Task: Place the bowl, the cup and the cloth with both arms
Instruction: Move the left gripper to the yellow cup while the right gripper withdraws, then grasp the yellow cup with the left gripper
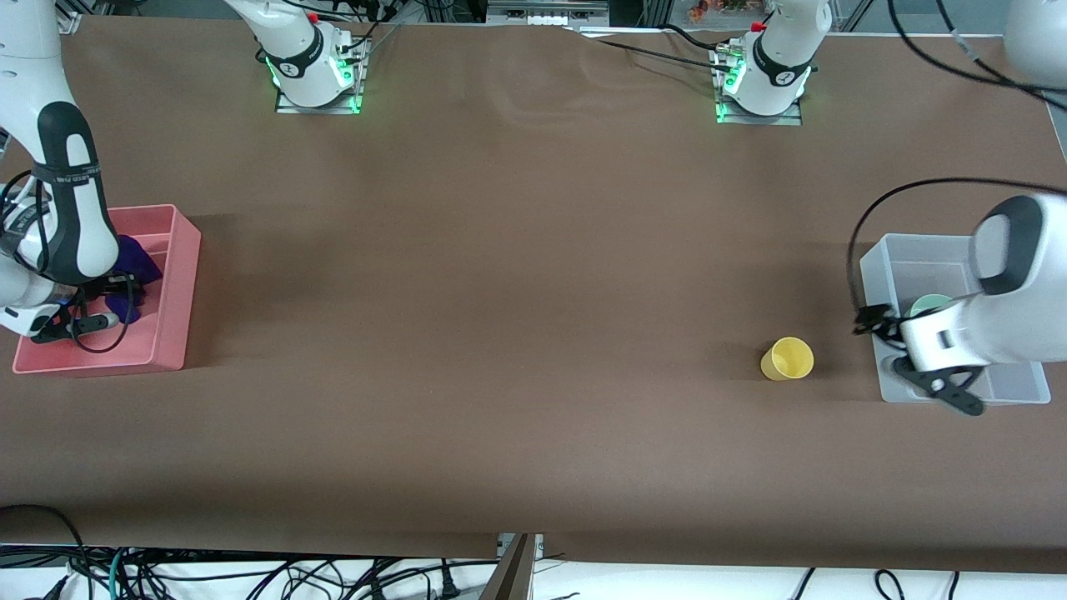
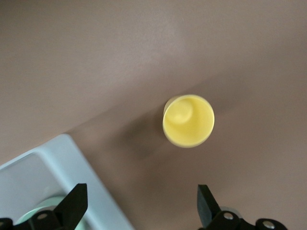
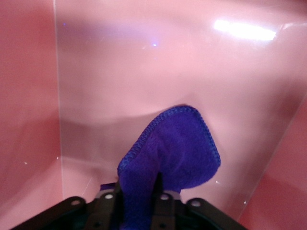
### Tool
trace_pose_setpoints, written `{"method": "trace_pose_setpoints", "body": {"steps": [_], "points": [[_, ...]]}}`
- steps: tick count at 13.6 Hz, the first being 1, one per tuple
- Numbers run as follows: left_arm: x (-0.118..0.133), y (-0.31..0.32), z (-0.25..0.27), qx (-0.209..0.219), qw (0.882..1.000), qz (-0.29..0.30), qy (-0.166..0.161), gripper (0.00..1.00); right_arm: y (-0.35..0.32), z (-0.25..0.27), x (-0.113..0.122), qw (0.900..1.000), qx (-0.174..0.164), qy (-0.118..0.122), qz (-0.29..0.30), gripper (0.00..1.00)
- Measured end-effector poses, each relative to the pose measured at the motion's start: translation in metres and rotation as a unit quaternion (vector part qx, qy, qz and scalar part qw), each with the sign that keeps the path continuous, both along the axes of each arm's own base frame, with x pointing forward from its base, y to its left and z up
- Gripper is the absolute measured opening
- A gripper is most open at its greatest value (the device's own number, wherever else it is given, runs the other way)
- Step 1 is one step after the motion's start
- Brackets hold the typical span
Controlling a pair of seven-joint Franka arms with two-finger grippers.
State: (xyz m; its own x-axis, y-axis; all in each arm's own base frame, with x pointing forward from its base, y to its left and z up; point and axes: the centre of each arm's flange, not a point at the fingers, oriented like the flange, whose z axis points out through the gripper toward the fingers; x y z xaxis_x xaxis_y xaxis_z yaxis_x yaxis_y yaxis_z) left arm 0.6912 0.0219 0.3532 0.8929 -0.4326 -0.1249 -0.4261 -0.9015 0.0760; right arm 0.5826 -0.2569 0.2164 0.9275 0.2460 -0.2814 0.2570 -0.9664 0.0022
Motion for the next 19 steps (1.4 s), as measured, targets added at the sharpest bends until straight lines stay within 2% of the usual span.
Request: {"method": "trace_pose_setpoints", "body": {"steps": [2,4,6,7,9,11,13,16,19], "points": [[-0.002,-0.011,-0.052,-0.01,0.999,0.029,-0.008,1.0,0.002,0.023,0.008,1.0,0.007,-0.013,-0.006,0.53],[-0.007,-0.017,-0.091,-0.02,0.998,0.049,-0.019,0.96,0.007,0.078,0.019,1.0,0.02,-0.015,-0.01,0.73],[-0.01,-0.02,-0.112,-0.025,0.998,0.063,-0.016,0.78,0.019,0.144,0.027,0.999,0.032,-0.023,-0.006,0.94],[-0.011,-0.02,-0.118,-0.028,0.997,0.067,-0.015,0.65,0.031,0.174,0.031,0.999,0.038,-0.031,0.002,1.0],[-0.011,-0.018,-0.127,-0.03,0.997,0.07,-0.012,0.44,0.068,0.218,0.037,0.998,0.044,-0.049,-0.009,1.0],[-0.01,-0.016,-0.127,-0.031,0.997,0.071,-0.014,0.23,0.12,0.244,0.039,0.997,0.043,-0.048,-0.045,1.0],[-0.007,-0.01,-0.114,-0.027,0.997,0.069,-0.014,0.03,0.184,0.27,0.039,0.996,0.039,-0.053,-0.056,1.0],[-0.009,0.024,-0.063,-0.006,0.998,0.056,0.025,0.03,0.252,0.311,0.031,0.995,0.043,-0.081,-0.033,1.0],[-0.02,0.09,0.004,0.001,0.997,0.028,0.067,0.03,0.279,0.345,0.019,0.994,0.022,-0.109,-0.001,1.0]]}}
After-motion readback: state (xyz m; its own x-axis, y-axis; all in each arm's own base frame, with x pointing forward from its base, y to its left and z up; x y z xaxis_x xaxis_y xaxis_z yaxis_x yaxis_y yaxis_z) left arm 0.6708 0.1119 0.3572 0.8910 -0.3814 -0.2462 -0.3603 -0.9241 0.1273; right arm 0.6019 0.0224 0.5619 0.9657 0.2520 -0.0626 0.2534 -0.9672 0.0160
